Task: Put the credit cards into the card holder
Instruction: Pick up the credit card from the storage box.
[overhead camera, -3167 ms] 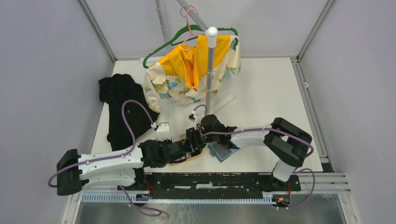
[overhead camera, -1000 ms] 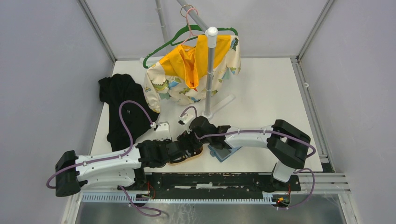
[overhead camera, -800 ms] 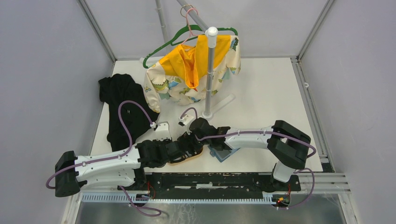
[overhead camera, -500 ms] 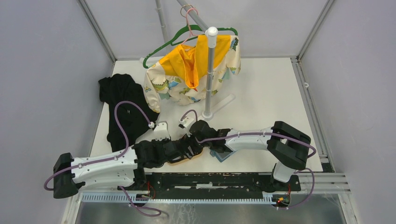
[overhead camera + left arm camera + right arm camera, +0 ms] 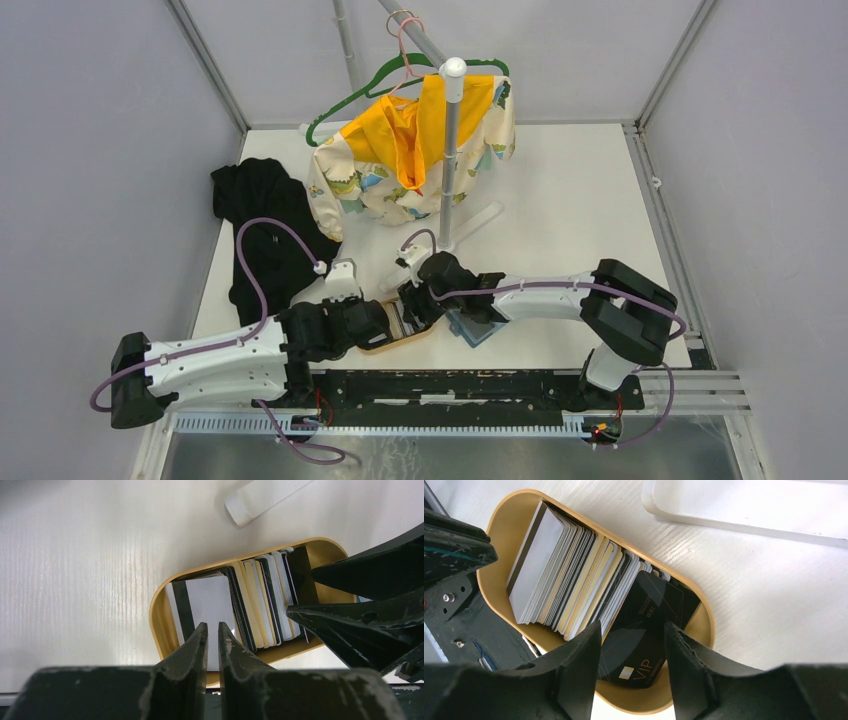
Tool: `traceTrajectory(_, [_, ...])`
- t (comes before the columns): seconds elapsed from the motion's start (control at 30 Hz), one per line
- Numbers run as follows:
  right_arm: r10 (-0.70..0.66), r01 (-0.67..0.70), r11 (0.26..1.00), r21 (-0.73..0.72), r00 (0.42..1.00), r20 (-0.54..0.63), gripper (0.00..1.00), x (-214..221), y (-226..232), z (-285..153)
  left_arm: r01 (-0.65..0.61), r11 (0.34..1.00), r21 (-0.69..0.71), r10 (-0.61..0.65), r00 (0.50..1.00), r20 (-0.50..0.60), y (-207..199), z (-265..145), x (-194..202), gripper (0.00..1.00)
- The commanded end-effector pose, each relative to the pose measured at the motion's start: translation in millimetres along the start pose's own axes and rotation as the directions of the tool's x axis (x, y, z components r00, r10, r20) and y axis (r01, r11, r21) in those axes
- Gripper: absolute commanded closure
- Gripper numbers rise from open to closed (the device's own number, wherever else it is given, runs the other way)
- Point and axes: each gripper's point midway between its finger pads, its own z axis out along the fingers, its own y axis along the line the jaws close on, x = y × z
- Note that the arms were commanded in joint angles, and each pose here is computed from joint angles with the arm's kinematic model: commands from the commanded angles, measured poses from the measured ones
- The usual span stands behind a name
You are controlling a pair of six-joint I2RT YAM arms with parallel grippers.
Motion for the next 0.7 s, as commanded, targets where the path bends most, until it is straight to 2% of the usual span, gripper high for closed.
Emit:
traceTrajectory(0.0, [0.028, -0.027, 0.999, -0.022, 0.999, 0.043, 0.49, -12, -1, -10, -0.002, 1.000, 0.008, 0.002, 0.999, 0.033, -2, 0, -7, 0.81])
traceTrajectory(0.1, [0.031, -0.030, 0.999, -0.016, 0.998, 0.053, 0.59, -14, -6, -12, -0.004, 1.000, 0.006, 0.004, 1.000, 0.031, -4, 0, -7, 0.81])
traceTrajectory(0.33, [0.021, -0.021, 1.000, 0.008, 0.996, 0.081, 0.73, -21, -16, -19, -0.010, 1.000, 0.005, 0.010, 0.999, 0.032, -6, -1, -8, 0.81])
traceTrajectory(0.67, [-0.062, 0.054, 0.996, 0.068, 0.989, 0.134, 0.76, -32, -28, -32, -0.016, 1.000, 0.021, 0.016, 0.999, 0.037, -13, -1, -11, 0.81])
